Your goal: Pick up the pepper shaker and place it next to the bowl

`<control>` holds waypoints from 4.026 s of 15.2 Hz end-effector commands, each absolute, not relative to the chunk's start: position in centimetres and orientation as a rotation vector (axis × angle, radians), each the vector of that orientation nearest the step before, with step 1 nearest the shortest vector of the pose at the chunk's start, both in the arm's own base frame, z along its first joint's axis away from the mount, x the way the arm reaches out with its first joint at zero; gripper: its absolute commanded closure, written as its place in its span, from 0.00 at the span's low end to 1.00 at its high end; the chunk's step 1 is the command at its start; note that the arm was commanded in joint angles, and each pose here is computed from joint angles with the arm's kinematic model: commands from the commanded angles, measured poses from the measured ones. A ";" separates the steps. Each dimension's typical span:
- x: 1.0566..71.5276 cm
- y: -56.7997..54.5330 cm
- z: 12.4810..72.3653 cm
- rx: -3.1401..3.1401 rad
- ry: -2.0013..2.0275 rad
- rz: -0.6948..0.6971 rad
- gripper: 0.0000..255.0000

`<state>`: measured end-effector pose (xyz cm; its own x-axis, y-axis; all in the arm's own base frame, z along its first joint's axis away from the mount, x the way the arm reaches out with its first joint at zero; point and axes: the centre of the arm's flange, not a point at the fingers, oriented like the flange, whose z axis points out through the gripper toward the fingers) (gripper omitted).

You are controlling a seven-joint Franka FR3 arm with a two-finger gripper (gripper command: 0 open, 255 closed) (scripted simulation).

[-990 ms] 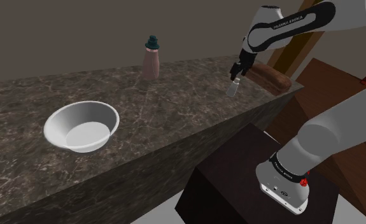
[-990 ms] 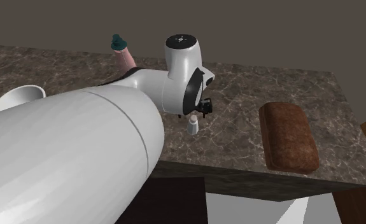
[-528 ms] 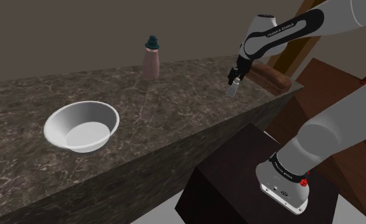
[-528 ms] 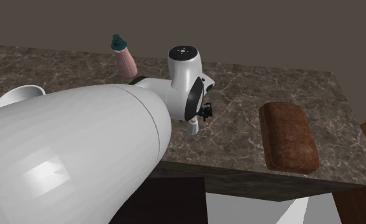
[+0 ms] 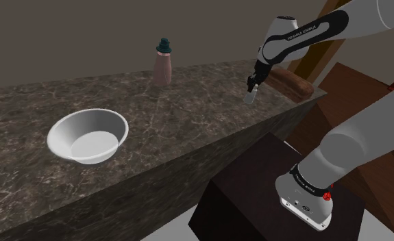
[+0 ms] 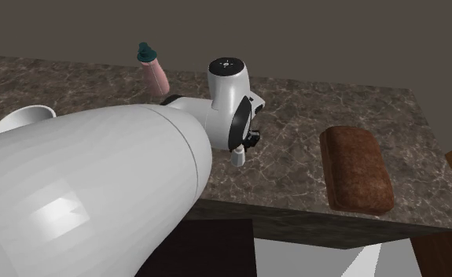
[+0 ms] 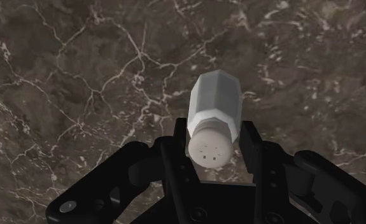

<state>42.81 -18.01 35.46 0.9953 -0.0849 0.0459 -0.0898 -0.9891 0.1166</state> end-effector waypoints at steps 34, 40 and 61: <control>42.8 -18.0 49.2 3.019 -0.133 0.061 1.00; 42.8 -18.0 52.4 3.019 -0.133 0.061 1.00; 43.7 5.7 53.6 3.019 -0.133 0.061 1.00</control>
